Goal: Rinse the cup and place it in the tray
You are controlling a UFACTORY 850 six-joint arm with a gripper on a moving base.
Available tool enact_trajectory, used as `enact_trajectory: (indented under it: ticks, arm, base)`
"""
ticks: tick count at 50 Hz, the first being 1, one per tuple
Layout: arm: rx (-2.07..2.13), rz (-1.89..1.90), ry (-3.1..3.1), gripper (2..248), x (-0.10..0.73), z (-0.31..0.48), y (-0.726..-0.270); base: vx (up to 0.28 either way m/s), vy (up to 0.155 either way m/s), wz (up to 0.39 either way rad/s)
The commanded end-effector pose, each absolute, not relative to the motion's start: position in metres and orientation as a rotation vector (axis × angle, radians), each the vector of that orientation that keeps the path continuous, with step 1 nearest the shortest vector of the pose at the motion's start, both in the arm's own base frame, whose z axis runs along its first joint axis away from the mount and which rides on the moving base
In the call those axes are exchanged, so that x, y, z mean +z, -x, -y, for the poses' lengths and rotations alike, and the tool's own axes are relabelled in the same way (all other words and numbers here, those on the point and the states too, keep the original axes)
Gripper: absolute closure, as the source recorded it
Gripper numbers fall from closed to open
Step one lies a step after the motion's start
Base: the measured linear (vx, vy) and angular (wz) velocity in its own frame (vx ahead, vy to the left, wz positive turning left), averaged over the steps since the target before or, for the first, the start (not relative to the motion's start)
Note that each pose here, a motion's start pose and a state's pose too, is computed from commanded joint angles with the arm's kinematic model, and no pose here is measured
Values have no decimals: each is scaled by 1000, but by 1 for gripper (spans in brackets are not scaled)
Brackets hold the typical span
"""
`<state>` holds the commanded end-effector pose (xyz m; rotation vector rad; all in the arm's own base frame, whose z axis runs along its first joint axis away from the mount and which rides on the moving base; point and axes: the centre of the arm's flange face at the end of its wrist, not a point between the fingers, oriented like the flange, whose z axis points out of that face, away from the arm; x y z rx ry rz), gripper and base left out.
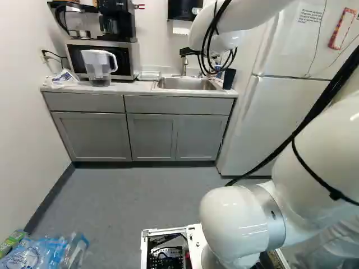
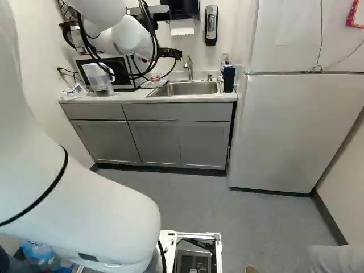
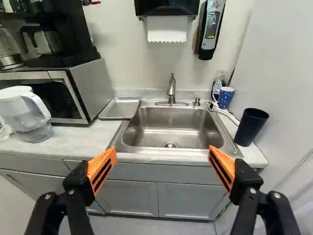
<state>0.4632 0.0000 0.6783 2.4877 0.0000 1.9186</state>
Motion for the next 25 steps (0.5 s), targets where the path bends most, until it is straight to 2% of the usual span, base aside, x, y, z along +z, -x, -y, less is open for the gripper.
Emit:
enact_trajectory:
  ticks: [25]
  arm:
    - [1978, 0, -2441, 3, 706, 0, -470]
  base:
    - [0, 0, 0]
